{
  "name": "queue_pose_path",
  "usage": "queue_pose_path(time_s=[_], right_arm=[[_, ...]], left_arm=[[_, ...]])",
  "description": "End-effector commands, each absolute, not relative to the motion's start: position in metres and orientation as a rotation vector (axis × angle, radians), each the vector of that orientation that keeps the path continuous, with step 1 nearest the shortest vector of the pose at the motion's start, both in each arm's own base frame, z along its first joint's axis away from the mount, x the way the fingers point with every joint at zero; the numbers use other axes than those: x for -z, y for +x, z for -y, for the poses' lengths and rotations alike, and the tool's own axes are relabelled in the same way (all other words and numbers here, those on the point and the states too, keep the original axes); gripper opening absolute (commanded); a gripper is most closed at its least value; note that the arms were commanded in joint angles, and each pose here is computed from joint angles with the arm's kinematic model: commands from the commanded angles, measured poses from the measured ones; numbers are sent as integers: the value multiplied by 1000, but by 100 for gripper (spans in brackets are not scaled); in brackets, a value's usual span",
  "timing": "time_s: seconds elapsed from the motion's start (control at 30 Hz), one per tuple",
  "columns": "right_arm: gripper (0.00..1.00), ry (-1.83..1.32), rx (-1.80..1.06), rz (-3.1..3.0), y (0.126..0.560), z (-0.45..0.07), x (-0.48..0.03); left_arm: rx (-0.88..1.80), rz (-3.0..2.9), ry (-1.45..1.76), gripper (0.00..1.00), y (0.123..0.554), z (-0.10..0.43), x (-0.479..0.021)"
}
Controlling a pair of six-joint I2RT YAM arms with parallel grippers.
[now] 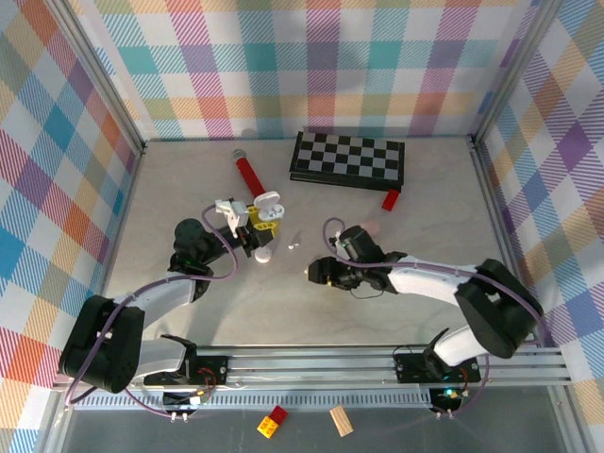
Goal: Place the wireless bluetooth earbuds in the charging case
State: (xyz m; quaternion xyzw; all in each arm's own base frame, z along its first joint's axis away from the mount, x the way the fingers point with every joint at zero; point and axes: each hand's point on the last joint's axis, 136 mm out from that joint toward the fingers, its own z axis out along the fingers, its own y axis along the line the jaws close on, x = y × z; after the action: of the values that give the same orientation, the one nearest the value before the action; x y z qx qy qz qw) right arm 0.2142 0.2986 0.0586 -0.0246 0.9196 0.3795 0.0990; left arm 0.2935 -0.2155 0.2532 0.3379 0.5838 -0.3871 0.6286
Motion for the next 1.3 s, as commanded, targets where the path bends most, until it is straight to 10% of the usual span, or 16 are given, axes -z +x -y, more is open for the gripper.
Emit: queue_pose_path(time_s=[0.0,1.27], right_arm=[[58,-18,-1188,-2670,225,-324,-65],[48,-265,-955,-2736,286,-345,-45]], left_arm=[[870,-1289,812,37,284,213,-269],[831,-1300,712,37,294,192,-274]])
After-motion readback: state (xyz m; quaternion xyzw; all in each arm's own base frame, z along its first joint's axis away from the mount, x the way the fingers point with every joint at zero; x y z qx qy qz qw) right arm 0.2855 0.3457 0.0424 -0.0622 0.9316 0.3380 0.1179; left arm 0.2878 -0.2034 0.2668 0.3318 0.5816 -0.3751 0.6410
